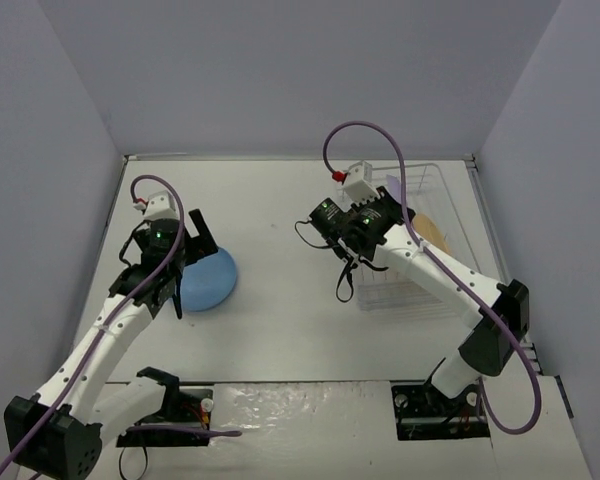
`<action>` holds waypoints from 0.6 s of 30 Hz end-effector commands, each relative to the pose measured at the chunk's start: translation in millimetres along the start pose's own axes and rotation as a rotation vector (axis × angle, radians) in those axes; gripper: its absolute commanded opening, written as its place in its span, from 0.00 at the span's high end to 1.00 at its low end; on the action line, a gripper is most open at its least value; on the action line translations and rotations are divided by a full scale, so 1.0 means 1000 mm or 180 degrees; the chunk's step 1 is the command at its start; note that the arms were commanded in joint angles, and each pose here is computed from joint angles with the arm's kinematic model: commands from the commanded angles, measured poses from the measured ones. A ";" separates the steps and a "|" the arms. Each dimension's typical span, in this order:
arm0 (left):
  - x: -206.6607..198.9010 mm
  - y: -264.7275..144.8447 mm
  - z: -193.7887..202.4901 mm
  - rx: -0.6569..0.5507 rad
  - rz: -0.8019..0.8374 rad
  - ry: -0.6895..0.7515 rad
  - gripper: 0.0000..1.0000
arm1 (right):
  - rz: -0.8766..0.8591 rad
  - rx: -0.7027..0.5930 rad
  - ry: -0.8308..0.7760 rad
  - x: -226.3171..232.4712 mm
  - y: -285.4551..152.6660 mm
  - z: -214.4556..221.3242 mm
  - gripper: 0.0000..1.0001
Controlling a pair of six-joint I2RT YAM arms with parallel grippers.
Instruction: Load the plates into the dish rack
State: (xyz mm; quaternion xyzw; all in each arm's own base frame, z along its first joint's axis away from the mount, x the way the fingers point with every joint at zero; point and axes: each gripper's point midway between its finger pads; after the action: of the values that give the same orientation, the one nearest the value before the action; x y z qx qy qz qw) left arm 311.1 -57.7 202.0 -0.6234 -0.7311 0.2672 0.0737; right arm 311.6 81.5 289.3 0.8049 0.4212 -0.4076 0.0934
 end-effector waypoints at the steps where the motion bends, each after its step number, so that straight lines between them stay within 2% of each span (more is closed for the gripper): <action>1: 0.001 0.001 -0.028 -0.0154 0.0020 -0.0137 0.03 | 0.0247 0.0083 -0.0187 -0.006 0.015 0.006 1.00; 10: 0.030 0.017 -0.020 -0.0008 -0.0190 -0.0327 0.03 | 0.0185 0.0212 -0.0485 0.015 0.024 0.019 1.00; 18: 0.034 0.017 -0.021 -0.0007 -0.0215 -0.0351 0.03 | 0.0074 0.0238 -0.0879 0.042 0.022 0.034 1.00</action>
State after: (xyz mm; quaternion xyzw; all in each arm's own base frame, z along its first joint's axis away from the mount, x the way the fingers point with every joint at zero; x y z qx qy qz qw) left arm 320.7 -17.3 185.5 -0.5762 -0.7552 0.3053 0.0670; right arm 325.0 74.7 254.3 0.7828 0.3852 -0.4755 0.1132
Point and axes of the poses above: each gripper's point midway between its finger pads, its own y axis out along the fingers, its own x axis along the line the jaws close on, z = x × y, and after that the axes turned 2 degrees about y, right-handed
